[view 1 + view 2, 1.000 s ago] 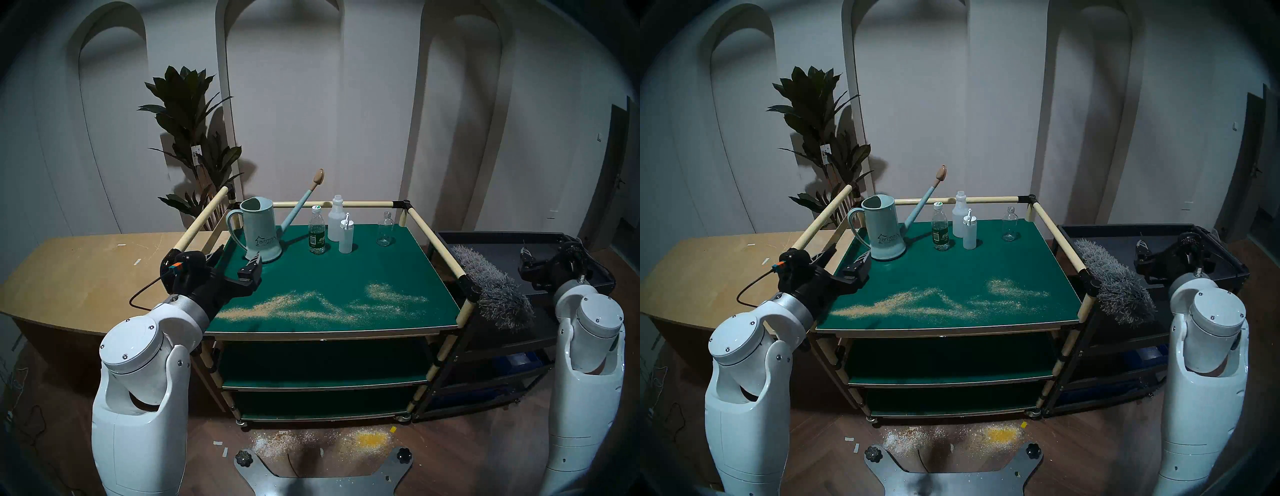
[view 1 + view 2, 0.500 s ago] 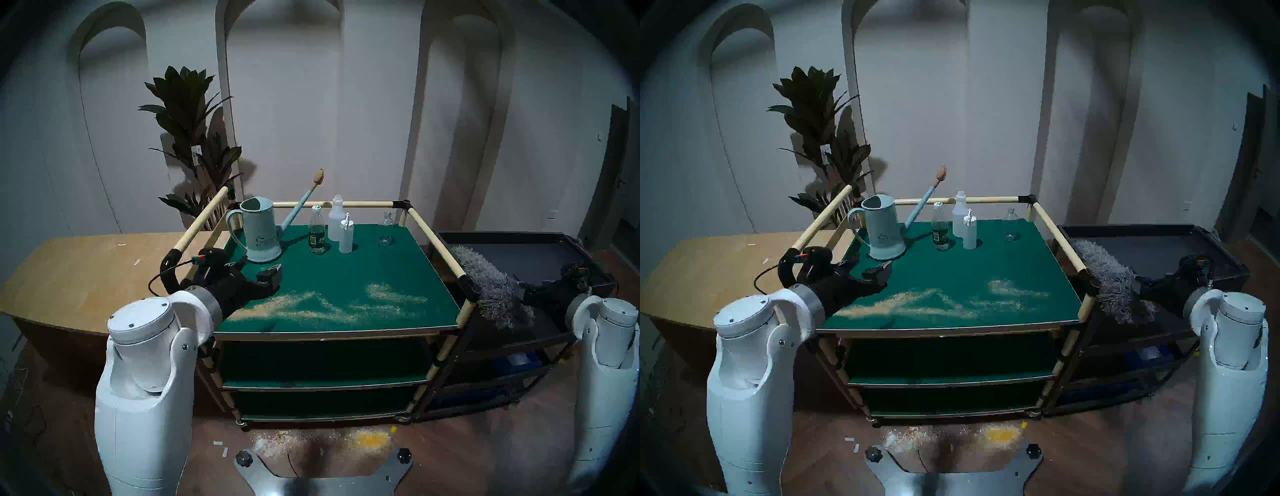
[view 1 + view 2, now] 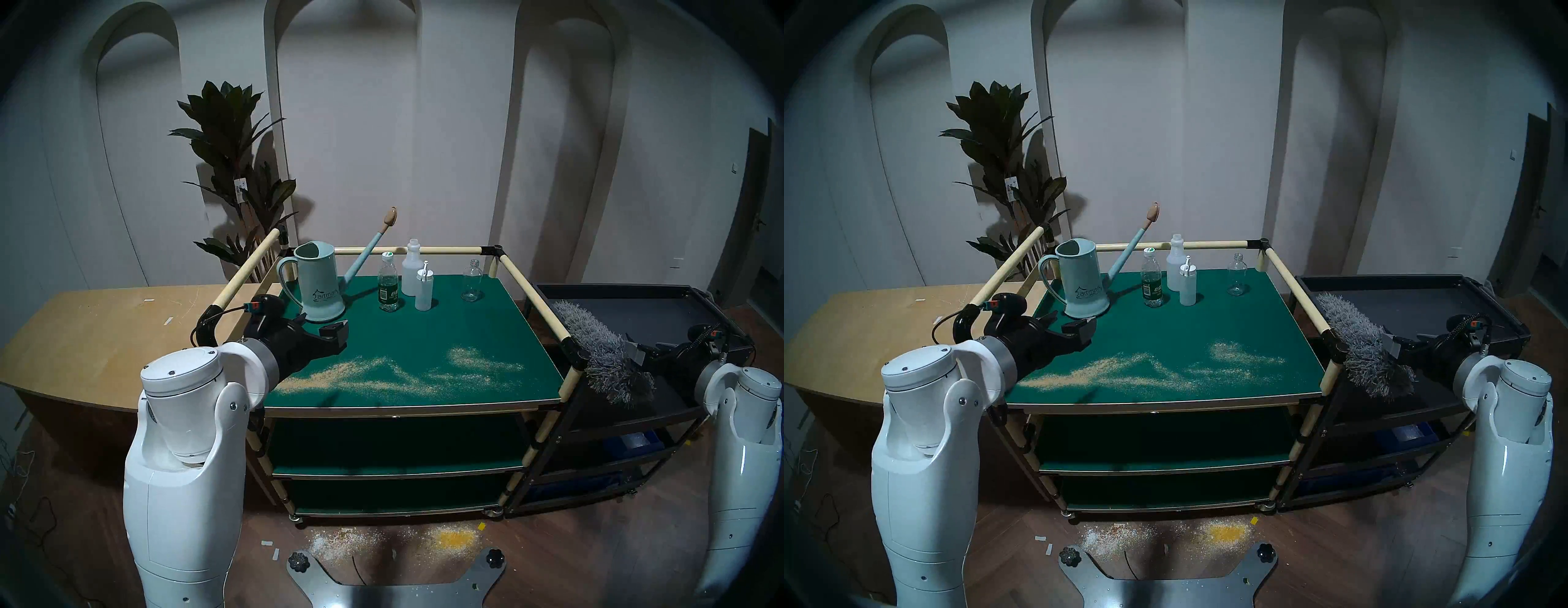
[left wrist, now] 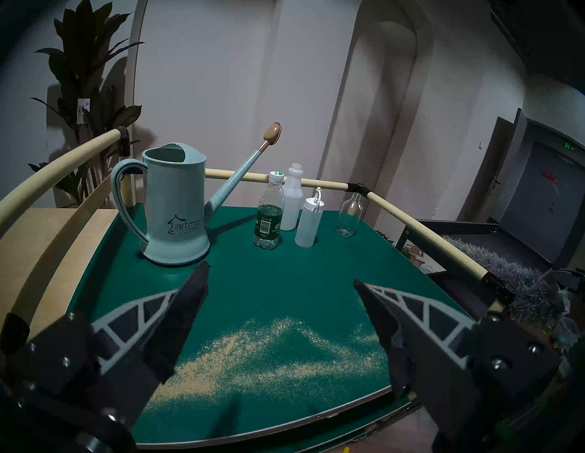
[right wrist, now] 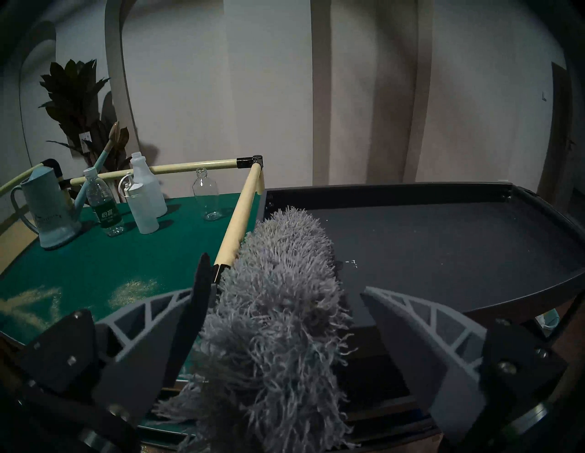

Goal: Dust the shelf with the duster

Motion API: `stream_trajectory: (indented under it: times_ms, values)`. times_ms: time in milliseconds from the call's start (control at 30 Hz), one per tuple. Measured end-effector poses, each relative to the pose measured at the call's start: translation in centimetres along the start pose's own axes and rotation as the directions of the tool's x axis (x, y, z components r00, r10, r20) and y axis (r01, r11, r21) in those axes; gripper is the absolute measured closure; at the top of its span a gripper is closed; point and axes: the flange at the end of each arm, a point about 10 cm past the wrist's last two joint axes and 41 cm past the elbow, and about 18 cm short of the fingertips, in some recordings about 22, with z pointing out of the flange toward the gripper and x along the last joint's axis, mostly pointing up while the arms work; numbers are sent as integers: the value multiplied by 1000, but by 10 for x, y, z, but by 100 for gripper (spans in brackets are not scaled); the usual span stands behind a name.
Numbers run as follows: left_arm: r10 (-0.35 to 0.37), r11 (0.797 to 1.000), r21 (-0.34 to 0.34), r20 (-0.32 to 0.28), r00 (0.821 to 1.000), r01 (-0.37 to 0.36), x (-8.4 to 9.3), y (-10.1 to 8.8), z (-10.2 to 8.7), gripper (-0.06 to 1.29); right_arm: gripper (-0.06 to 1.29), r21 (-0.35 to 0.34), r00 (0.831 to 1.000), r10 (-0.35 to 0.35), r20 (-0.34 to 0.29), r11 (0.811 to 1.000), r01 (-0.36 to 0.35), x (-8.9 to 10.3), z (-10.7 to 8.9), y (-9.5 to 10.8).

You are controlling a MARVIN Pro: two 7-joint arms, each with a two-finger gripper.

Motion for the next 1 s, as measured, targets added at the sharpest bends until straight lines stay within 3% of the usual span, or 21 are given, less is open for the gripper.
stream_trajectory:
  times_ms: [233,633,1000]
  values:
    - [-6,1000,3,2,1000,6,0,-1,2,-2,-1,-25,999,23,-46,999,-25,-12,2,-5]
    - [3,1000,-8,6,1000,-3,-2,-1,4,-2,-1,-55,998,55,-42,997,-58,-41,7,-16]
    - [86,996,10,-6,996,-86,-3,3,6,-2,-1,-94,997,75,-30,993,-77,-61,21,-16]
